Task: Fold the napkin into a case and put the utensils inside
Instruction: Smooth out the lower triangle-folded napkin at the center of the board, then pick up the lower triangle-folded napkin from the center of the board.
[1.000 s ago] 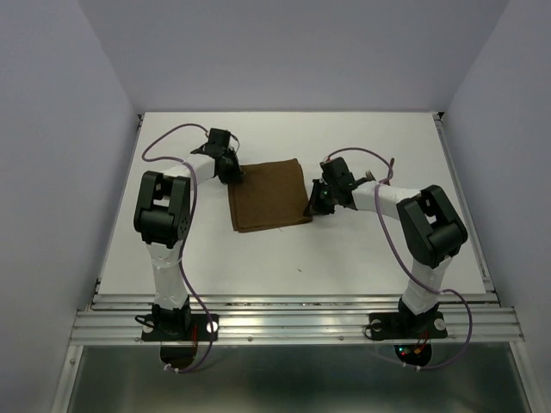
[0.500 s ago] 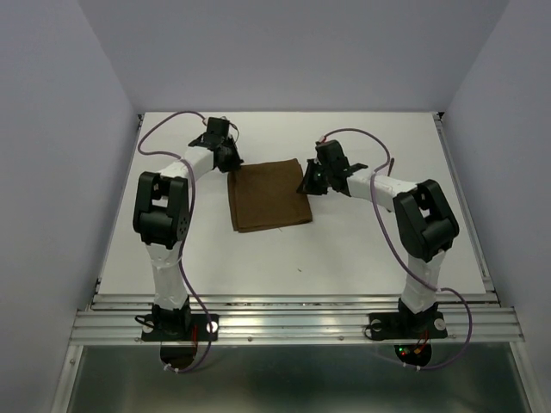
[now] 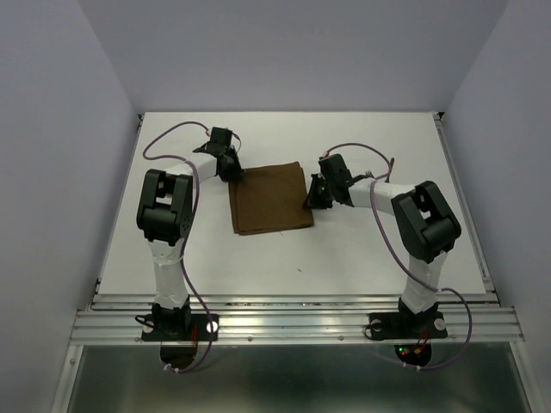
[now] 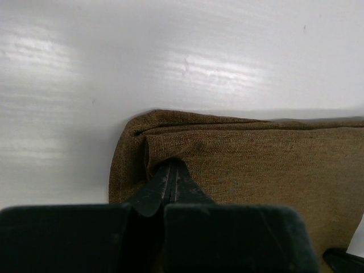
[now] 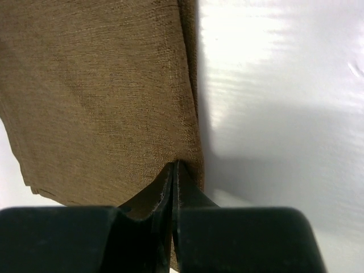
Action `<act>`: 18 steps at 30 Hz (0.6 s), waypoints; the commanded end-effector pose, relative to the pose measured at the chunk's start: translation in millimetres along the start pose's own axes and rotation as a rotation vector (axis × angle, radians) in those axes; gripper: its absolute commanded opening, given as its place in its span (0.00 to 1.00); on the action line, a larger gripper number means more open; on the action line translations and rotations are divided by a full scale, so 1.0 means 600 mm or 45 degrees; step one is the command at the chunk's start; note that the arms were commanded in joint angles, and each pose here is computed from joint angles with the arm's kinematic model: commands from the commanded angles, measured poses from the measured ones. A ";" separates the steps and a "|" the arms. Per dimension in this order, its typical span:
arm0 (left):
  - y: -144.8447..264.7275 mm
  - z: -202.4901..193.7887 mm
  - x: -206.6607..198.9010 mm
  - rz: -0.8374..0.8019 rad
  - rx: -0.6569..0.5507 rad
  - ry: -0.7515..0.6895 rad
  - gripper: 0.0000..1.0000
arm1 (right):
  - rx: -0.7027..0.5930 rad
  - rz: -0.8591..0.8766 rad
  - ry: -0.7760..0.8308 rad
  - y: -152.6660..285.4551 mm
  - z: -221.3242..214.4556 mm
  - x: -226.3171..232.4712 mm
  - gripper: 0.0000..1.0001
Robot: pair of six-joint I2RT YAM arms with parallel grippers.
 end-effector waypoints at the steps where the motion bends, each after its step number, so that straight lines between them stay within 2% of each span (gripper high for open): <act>1: 0.038 -0.051 0.014 0.060 0.071 -0.053 0.00 | 0.090 -0.167 0.091 0.026 -0.051 -0.050 0.01; 6: 0.080 -0.105 0.011 0.052 0.112 -0.092 0.00 | 0.104 -0.257 0.175 0.068 -0.068 -0.072 0.02; 9: 0.120 -0.117 -0.010 -0.001 0.086 -0.097 0.00 | 0.047 -0.257 0.259 0.101 -0.045 -0.063 0.09; 13: 0.164 -0.082 -0.039 -0.058 0.001 -0.101 0.00 | -0.056 -0.183 0.309 0.137 -0.009 -0.023 0.16; 15: 0.187 -0.063 -0.042 -0.025 -0.040 -0.128 0.00 | -0.093 -0.130 0.357 0.150 0.006 0.016 0.23; 16: 0.208 -0.040 -0.052 -0.037 -0.098 -0.133 0.00 | -0.117 -0.096 0.399 0.155 0.009 0.048 0.29; 18: 0.227 -0.024 -0.042 0.005 -0.135 -0.134 0.05 | -0.133 -0.074 0.446 0.156 0.008 0.079 0.37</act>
Point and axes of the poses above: each gripper's point midway between its finger pads, its own y axis back along the fingers, its own x axis along the line the jaws close on, z = x × y, the point moved 6 cm from there along y, back along the fingers, and after that the axes turned 4 degrees about y, right-handed, at the moved point
